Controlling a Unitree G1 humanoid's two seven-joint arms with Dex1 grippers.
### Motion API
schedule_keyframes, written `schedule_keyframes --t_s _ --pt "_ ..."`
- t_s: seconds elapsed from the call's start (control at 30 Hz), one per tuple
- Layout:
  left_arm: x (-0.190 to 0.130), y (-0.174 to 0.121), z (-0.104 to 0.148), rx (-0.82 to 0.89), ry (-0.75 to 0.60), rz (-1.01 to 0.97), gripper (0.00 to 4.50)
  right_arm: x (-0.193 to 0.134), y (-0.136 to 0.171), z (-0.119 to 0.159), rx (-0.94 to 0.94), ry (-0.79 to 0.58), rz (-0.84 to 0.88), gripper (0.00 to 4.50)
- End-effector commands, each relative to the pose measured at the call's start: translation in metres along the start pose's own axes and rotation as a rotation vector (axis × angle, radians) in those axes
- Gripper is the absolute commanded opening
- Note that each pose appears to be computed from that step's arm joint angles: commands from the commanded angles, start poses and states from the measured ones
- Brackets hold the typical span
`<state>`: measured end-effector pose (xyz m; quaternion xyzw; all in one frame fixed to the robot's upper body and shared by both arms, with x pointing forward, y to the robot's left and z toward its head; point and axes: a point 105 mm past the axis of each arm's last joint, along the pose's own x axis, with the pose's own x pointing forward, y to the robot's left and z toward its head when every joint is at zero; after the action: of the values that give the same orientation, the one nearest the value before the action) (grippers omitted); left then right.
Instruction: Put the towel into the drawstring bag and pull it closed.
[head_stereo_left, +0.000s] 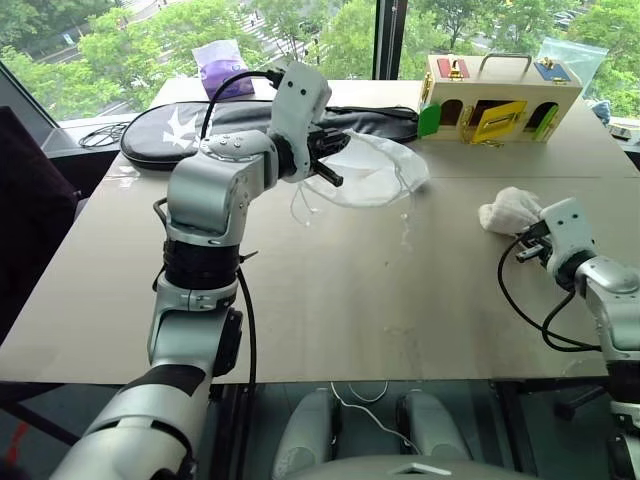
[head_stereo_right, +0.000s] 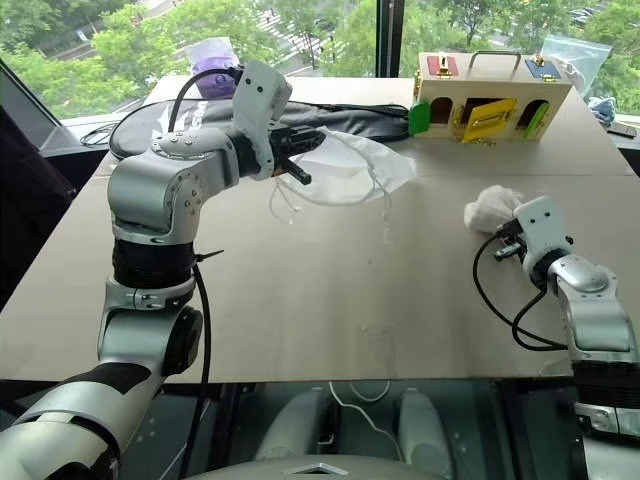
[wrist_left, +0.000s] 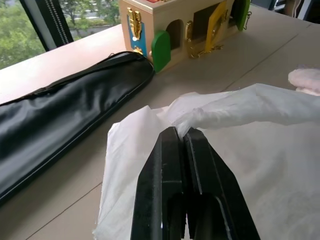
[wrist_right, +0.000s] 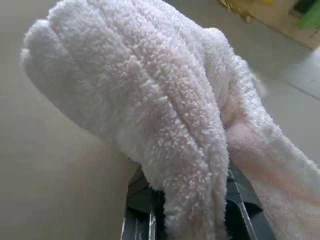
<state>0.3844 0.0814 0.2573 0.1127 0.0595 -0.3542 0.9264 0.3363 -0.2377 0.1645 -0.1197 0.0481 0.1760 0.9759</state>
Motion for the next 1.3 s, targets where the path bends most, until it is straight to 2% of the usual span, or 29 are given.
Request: schedule_keyframes --t_s 0.03,0.13,0.3,0.37,0.43,0.5,0.57,0.9,1.0,1.1,1.3 --pt "0.0 -0.006 0.008 -0.002 -0.013 -0.049 0.0 -0.024 0.034 0.081 0.139 -0.267 0.239 0.03" --pt "0.005 -0.012 0.006 -0.018 -0.008 -0.086 0.0 -0.039 0.062 0.105 0.31 -0.359 0.425 0.03" --pt "0.016 -0.023 0.001 -0.044 -0.001 -0.133 0.0 -0.066 0.123 0.12 0.598 -0.406 0.792 0.03" --pt "0.018 -0.027 0.001 -0.064 -0.005 -0.153 0.0 -0.071 0.148 0.118 0.752 -0.366 0.913 0.03" --pt "0.02 -0.03 0.003 -0.079 -0.012 -0.168 0.0 -0.069 0.165 0.106 0.841 -0.286 0.957 0.03" --pt "0.021 -0.032 0.004 -0.092 -0.015 -0.174 0.0 -0.063 0.178 0.094 0.941 -0.182 0.982 0.03" --pt "0.021 -0.033 0.004 -0.104 -0.015 -0.177 0.0 -0.059 0.187 0.088 1.004 -0.134 0.989 0.03" --pt "0.014 -0.036 0.005 -0.185 -0.021 -0.192 0.0 -0.039 0.207 0.032 1.037 0.138 0.851 0.03" --pt "0.014 -0.04 0.004 -0.186 -0.016 -0.212 0.0 -0.024 0.206 0.017 1.078 0.212 0.753 0.03" --pt "0.014 -0.046 0.002 -0.166 -0.011 -0.24 0.0 -0.016 0.205 0.014 1.103 0.224 0.715 0.03" --pt "0.01 -0.053 -0.008 -0.113 0.019 -0.29 0.0 -0.015 0.193 0.046 1.246 0.072 0.769 0.03"
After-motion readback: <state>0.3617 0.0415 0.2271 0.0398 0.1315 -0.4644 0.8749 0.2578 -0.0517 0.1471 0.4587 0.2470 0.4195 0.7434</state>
